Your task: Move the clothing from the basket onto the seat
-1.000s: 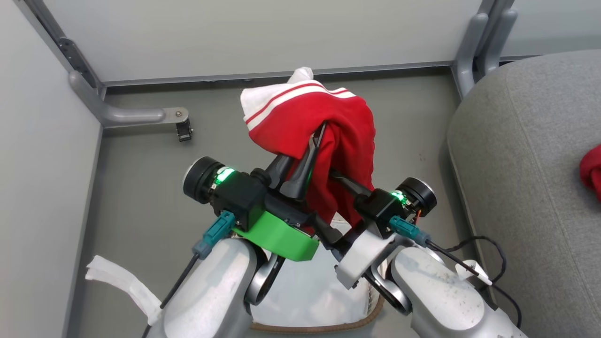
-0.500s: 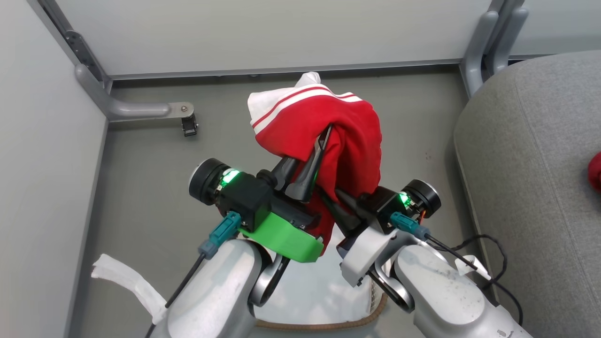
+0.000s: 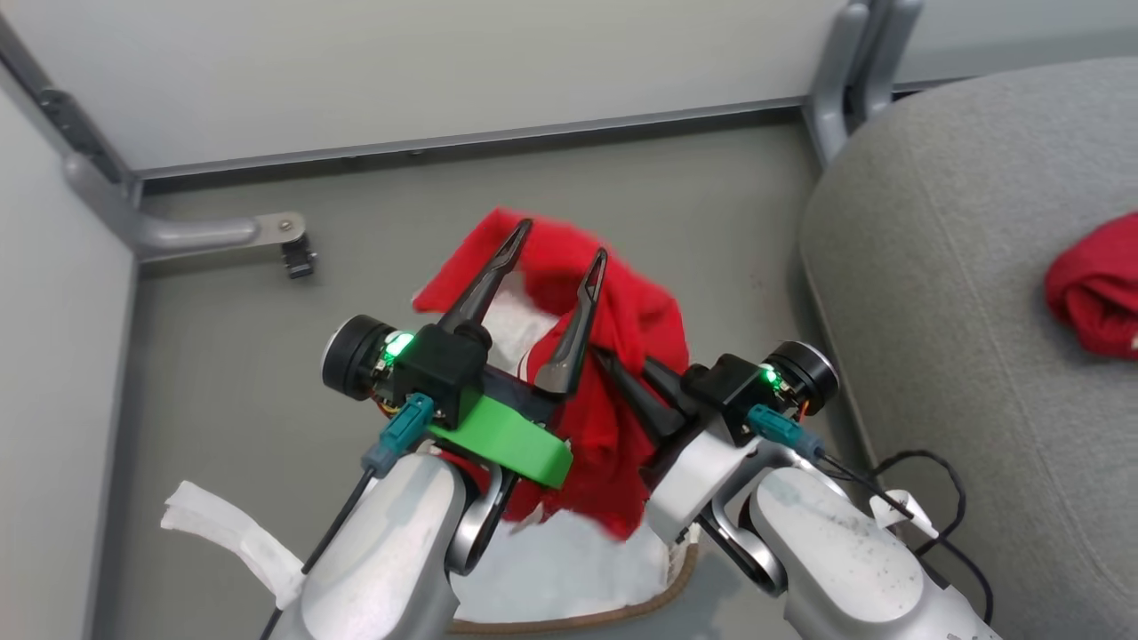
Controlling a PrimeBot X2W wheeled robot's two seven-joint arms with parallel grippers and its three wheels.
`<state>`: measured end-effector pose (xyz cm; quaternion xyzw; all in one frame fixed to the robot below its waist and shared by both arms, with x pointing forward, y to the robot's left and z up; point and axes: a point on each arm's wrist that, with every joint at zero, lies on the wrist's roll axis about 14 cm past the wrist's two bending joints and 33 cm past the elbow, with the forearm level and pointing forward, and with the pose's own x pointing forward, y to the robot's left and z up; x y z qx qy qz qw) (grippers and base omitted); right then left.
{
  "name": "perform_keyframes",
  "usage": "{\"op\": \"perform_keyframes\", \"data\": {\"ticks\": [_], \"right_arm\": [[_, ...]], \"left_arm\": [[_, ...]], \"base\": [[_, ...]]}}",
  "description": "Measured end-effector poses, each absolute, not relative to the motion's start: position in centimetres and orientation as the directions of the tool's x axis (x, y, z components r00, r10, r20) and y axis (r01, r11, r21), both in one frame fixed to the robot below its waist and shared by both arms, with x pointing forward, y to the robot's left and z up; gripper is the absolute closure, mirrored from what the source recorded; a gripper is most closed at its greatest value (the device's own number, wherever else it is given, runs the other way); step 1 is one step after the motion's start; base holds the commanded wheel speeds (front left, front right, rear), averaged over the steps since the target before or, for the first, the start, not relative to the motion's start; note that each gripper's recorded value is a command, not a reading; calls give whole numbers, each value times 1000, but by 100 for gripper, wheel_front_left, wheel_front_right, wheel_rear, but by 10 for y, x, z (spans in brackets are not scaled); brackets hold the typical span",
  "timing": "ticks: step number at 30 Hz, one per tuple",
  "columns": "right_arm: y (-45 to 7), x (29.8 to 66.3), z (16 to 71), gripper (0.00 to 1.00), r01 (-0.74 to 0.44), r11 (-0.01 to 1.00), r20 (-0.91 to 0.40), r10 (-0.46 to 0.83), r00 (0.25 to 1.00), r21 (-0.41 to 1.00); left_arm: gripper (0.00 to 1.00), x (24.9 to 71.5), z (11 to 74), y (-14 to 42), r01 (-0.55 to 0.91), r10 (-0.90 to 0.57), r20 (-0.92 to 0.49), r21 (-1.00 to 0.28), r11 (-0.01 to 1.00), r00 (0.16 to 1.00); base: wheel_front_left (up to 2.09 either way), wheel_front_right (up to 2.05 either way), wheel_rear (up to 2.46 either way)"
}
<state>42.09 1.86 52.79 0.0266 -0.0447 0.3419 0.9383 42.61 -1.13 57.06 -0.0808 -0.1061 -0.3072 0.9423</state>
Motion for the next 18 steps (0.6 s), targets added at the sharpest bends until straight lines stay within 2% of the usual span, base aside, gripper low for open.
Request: {"op": "perform_keyframes", "data": {"ticks": [10,18], "right_arm": [[-39,423,533,100,-511,859,112,506,855,19],[-94,415,540,100,-372,928,126,366,922,24]], "left_arm": [[0,428,558,-55,688,-656,232,-95,719,718],[0,421,547,-106,783,-754,219,-107,613,620]], "base": [[0,0,0],[0,0,0]]}}
